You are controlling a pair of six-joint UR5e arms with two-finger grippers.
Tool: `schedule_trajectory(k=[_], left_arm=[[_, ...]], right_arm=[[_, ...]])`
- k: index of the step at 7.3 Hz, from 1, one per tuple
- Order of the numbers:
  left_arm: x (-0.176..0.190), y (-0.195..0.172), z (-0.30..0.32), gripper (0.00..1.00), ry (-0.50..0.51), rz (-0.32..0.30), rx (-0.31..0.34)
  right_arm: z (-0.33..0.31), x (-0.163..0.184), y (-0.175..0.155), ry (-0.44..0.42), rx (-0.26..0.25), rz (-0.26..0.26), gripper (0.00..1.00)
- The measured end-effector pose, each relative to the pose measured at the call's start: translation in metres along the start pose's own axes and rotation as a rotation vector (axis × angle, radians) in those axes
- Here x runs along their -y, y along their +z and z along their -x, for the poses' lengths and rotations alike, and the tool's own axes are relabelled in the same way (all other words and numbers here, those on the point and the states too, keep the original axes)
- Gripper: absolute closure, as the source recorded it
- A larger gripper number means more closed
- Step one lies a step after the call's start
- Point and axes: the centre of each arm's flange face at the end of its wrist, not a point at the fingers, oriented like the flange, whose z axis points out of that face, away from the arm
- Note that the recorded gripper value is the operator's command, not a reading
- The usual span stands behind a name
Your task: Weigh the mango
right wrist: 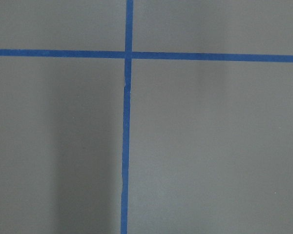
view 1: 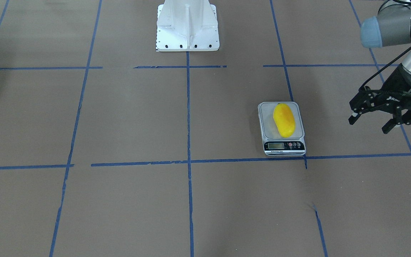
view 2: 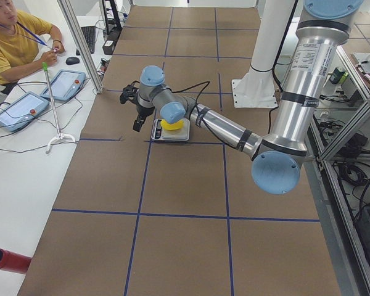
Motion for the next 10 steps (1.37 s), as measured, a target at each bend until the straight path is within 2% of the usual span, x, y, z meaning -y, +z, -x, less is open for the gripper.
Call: schedule_trajectory(k=[2,5,6,9,10], left_arm=[[-0.012,0.004,0.021,0.0,0.059,0.023,0.021],[-0.033,-0.011,0.095,0.0,0.109,0.042,0.093],[-0.039,-0.014,0.119,0.0,0.076,0.065,0.101],[-0.08,-0.029,0.218,0.0,-0.067,0.146,0.016],[-0.091,-0.032,0.244,0.0,-0.129,0.171,0.016]], right_arm=[[0.0,0.0,0.0,0.0,0.0,0.0,0.0],[0.0,0.0,0.0,0.0,-0.001,0.0,0.0],[0.0,0.0,0.0,0.0,-0.001,0.0,0.0],[0.0,0.0,0.0,0.0,-0.001,0.0,0.0],[0.0,0.0,0.0,0.0,-0.001,0.0,0.0]])
